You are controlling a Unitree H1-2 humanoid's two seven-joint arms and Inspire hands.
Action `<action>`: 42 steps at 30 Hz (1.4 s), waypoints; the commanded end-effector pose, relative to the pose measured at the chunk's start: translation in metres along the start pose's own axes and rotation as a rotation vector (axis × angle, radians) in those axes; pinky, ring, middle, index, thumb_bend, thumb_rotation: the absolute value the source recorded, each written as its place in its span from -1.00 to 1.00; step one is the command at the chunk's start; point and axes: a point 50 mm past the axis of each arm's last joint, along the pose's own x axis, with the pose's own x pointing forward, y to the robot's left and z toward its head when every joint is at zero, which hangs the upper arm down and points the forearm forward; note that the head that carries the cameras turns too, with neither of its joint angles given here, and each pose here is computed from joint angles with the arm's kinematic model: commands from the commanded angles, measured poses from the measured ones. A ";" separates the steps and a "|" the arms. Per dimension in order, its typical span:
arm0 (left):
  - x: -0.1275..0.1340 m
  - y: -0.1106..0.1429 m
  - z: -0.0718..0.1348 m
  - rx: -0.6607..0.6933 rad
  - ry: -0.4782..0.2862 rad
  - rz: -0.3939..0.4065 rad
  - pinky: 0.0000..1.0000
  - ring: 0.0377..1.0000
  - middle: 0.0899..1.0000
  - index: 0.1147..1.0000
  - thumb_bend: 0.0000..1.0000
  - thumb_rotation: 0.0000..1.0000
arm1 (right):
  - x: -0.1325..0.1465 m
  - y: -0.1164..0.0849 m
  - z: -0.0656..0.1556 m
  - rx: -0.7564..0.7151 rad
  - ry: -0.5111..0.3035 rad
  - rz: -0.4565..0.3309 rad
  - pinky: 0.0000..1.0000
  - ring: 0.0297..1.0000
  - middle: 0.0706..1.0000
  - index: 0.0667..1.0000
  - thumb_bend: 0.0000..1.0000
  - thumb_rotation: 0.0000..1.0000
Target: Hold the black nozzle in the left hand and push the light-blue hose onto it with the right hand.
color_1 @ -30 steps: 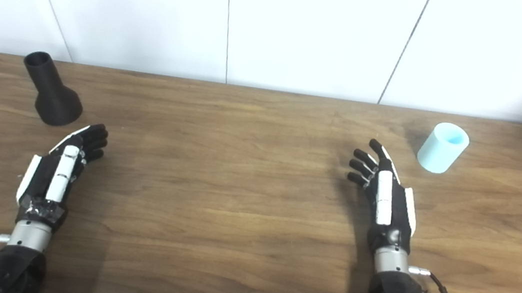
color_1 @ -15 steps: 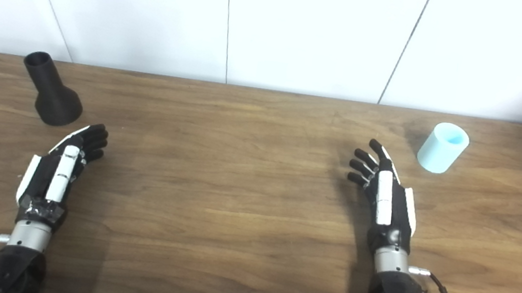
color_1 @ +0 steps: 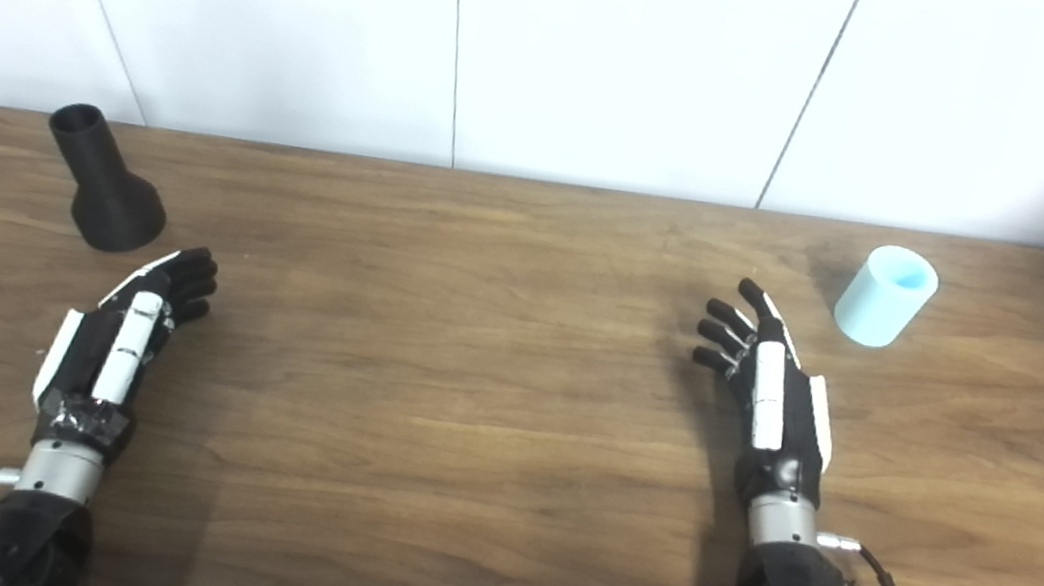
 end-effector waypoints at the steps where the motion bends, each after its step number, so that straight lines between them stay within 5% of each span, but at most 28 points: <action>1: -0.016 -0.002 -0.021 0.000 0.074 0.002 0.68 0.67 0.62 0.53 -0.05 0.62 | -0.017 0.000 -0.020 0.007 0.067 -0.007 0.36 0.51 0.54 0.73 -0.06 1.00; 23: -0.017 -0.018 -0.032 -0.029 0.091 0.018 0.70 0.61 0.58 0.51 0.05 0.48 | -0.018 -0.015 -0.030 -0.012 0.080 -0.008 0.39 0.52 0.57 0.71 -0.12 1.00; 33: -0.020 -0.026 -0.031 -0.020 0.127 0.013 0.72 0.69 0.63 0.55 -0.25 0.16 | -0.016 -0.023 -0.037 -0.001 0.073 -0.005 0.41 0.52 0.56 0.71 -0.16 1.00; 42: -0.022 -0.027 -0.034 0.027 0.123 0.005 0.65 0.66 0.64 0.60 -0.27 -0.02 | -0.017 -0.025 -0.039 0.007 0.060 -0.005 0.48 0.57 0.60 0.74 -0.17 1.00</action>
